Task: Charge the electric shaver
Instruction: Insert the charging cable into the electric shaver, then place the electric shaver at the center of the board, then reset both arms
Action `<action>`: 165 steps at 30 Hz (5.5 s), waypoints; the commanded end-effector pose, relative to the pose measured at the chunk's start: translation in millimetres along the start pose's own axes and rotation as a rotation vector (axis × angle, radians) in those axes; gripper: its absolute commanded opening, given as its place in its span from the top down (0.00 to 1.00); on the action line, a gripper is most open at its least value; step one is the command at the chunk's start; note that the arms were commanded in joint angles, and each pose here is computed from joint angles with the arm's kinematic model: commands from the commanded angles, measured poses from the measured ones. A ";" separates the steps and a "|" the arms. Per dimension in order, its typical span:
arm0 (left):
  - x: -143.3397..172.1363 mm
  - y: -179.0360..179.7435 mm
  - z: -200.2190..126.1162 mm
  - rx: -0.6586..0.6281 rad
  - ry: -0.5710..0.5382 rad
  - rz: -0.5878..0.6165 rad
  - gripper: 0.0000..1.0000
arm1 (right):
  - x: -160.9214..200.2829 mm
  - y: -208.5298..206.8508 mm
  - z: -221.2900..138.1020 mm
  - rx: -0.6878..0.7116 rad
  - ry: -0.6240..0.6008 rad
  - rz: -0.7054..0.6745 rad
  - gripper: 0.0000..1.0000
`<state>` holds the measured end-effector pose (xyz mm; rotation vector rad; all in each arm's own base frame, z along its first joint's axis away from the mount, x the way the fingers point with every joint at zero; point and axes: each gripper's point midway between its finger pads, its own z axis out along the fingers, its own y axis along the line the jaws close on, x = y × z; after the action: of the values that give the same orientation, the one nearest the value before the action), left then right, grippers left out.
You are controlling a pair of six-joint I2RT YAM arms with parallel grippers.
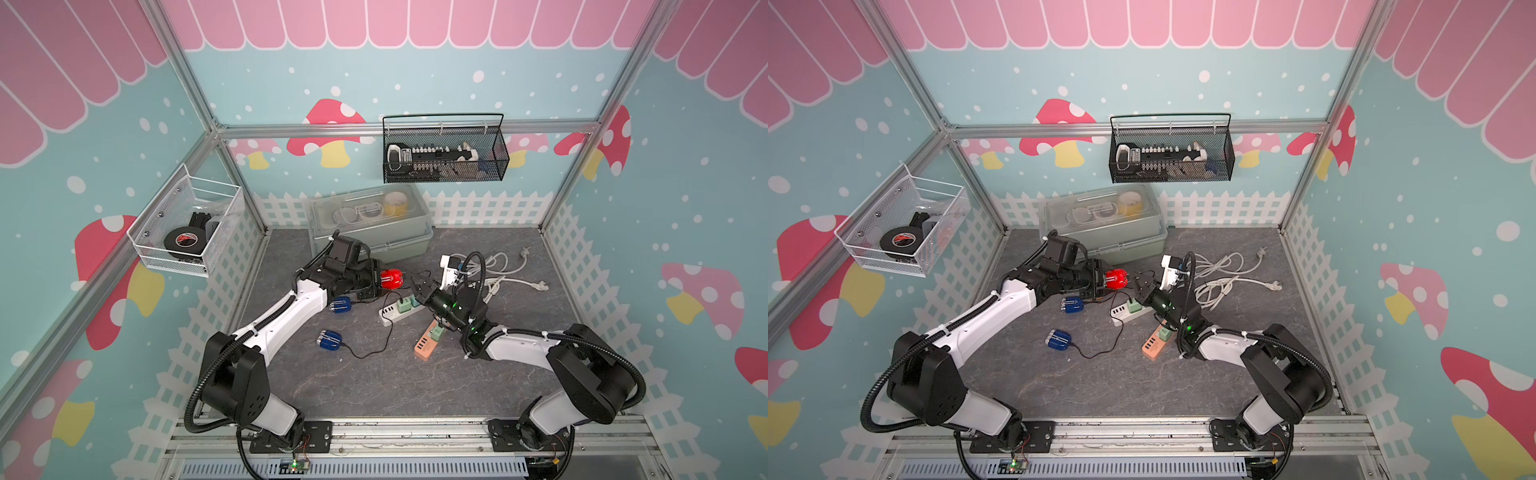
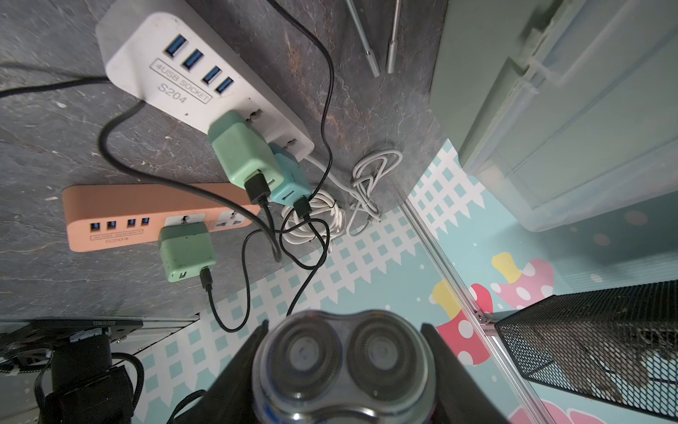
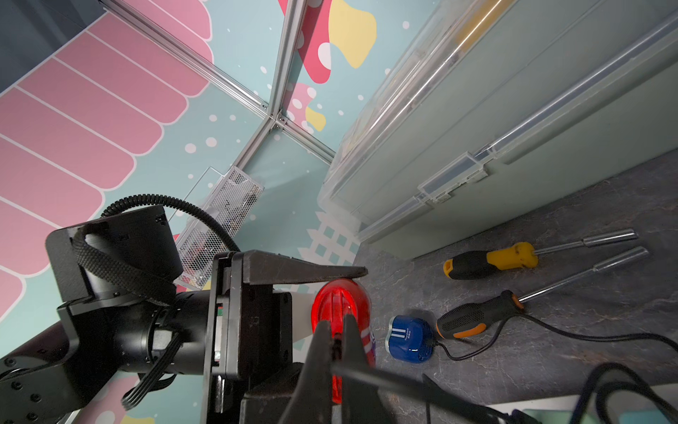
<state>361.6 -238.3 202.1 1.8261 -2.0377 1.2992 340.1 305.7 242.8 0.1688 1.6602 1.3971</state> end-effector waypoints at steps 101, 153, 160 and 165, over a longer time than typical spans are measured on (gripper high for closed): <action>-75.3 232.0 -29.7 -0.406 -0.394 -0.061 1.00 | -12.2 47.5 -133.9 0.363 0.619 -0.171 0.21; -236.7 54.3 -258.0 -0.287 -1.359 0.652 0.01 | -183.1 -112.5 -267.2 1.457 -0.197 -0.706 0.01; -275.3 19.2 -213.1 -0.409 -1.444 1.035 0.01 | -160.0 -180.0 -253.0 1.432 -0.140 -0.826 0.01; -290.6 11.8 -173.8 -0.325 -1.414 1.158 0.01 | -164.2 -214.6 -234.5 1.425 -0.064 -0.884 0.01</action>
<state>321.5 95.5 112.8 1.4495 -3.6720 -0.8199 329.3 -38.2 116.9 0.2622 2.0954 -0.5916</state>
